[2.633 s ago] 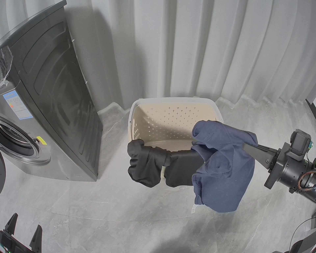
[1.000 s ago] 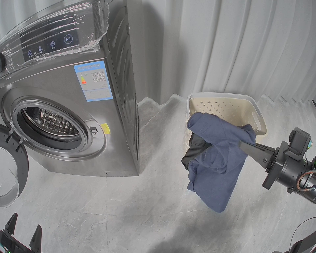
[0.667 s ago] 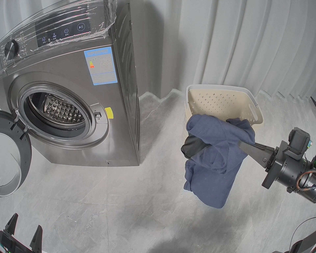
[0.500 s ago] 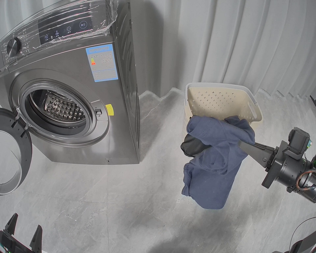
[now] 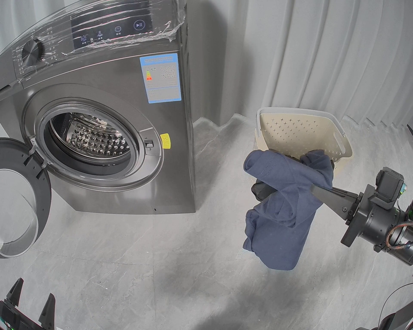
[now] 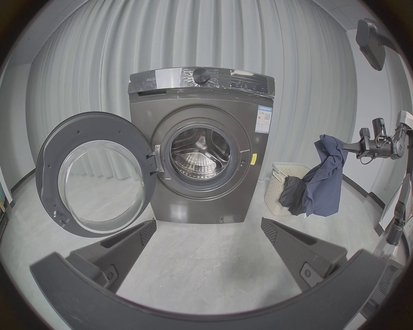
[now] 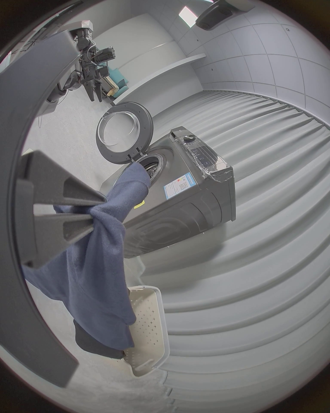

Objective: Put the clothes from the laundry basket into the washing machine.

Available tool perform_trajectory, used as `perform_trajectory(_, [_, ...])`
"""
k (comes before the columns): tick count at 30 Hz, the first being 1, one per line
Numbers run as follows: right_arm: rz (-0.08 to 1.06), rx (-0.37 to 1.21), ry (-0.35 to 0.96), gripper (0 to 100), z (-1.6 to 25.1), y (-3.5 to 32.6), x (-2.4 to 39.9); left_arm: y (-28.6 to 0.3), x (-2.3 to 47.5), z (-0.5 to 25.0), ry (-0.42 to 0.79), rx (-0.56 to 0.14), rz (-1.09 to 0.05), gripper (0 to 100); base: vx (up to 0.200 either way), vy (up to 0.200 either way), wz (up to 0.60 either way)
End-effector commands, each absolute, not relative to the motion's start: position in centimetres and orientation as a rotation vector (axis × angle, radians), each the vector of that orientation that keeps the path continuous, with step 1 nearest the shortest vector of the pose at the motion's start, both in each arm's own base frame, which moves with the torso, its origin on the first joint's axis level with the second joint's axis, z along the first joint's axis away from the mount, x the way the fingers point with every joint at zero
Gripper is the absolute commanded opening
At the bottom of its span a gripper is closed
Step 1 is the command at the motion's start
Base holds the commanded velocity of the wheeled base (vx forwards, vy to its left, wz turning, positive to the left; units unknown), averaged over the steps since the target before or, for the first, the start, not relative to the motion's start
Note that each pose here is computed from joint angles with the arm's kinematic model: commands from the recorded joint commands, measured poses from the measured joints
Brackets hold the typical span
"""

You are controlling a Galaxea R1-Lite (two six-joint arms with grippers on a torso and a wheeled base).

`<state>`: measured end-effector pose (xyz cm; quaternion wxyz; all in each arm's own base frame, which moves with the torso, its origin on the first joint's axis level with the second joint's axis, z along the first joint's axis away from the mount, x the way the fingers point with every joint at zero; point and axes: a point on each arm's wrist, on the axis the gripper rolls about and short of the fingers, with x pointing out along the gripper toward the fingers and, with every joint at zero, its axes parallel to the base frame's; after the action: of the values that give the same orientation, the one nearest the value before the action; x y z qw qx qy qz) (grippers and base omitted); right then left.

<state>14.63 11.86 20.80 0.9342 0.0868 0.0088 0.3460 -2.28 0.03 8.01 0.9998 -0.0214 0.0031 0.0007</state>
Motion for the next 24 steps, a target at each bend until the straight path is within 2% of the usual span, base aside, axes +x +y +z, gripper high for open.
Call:
perform_trajectory(1, [0.707,0.176,0.022,0,20.71,11.89,14.7,0.03,-2.27,7.58,0.008,-0.043,0.002,100,0.0,0.2,0.0])
perform_trajectory(8, [0.703,0.178,0.017,0,20.8,11.81,14.74,0.03,-2.27,7.58,0.008,-0.043,0.002,100,0.0,0.2,0.0])
perform_trajectory(17, [0.699,0.179,0.012,0,20.93,11.72,14.77,0.03,-2.27,7.58,0.008,-0.043,0.002,100,0.0,0.0,0.0])
perform_trajectory(24, [0.691,0.177,0.019,0,20.76,11.65,14.91,0.03,-2.27,7.58,0.008,-0.043,0.002,100,-0.171,0.0,0.0])
